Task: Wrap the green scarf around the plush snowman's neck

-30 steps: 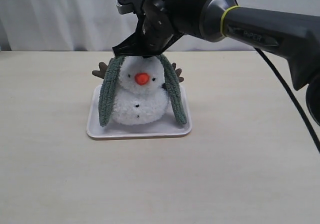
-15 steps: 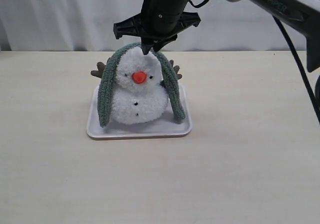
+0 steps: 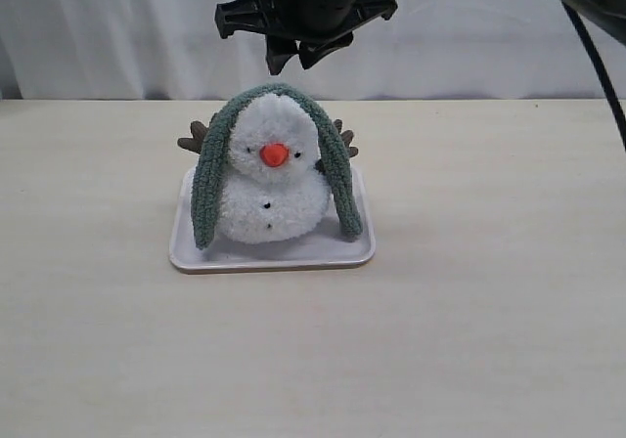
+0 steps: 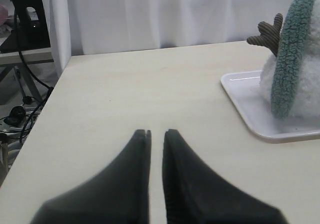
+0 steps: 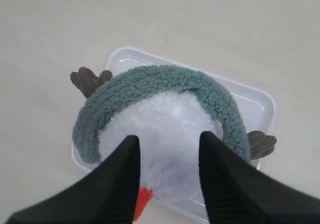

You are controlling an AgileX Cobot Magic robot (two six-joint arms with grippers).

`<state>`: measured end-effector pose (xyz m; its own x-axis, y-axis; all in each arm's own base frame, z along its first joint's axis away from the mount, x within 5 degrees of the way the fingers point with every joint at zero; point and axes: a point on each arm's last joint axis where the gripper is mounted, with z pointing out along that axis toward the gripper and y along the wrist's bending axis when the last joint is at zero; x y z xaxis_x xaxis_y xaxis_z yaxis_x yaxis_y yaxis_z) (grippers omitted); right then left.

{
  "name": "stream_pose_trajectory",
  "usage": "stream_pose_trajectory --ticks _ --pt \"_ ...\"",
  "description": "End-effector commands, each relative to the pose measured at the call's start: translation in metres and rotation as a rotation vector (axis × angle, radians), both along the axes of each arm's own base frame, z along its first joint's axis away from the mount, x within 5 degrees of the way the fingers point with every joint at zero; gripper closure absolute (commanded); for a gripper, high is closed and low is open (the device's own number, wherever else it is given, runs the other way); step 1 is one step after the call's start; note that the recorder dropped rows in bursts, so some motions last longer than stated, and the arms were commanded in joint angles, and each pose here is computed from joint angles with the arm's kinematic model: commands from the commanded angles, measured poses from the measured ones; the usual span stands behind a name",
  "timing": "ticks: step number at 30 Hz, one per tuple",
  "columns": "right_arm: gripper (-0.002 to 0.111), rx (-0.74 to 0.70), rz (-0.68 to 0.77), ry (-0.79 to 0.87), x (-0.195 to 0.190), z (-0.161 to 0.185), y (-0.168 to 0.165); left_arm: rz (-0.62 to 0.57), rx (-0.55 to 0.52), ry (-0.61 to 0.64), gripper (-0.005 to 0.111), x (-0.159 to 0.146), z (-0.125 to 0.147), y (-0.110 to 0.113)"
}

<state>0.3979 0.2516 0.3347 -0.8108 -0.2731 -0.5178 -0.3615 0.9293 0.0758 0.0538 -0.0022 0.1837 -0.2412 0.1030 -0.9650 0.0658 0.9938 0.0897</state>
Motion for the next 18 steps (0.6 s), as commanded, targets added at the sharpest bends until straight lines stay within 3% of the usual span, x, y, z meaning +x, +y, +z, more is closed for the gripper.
stream_pose_trajectory --ticks 1,5,9,15,18 --pt "0.070 -0.092 -0.057 -0.067 0.004 0.010 -0.020 0.002 0.000 -0.013 0.096 0.000 0.000 0.000" --pt "0.071 -0.147 -0.087 0.009 0.014 -0.016 -0.040 0.002 0.000 -0.013 0.096 0.000 0.000 0.000" --pt "0.080 -0.141 -0.034 0.088 0.017 -0.040 -0.051 0.002 0.000 -0.013 0.096 0.000 0.000 0.000" --pt "0.102 -0.016 0.081 -0.048 0.028 -0.043 -0.038 0.002 0.000 -0.013 0.096 0.000 0.000 0.000" --pt "0.104 0.012 0.079 -0.097 0.035 -0.045 -0.035 0.002 0.000 -0.013 0.096 0.000 0.000 0.000"
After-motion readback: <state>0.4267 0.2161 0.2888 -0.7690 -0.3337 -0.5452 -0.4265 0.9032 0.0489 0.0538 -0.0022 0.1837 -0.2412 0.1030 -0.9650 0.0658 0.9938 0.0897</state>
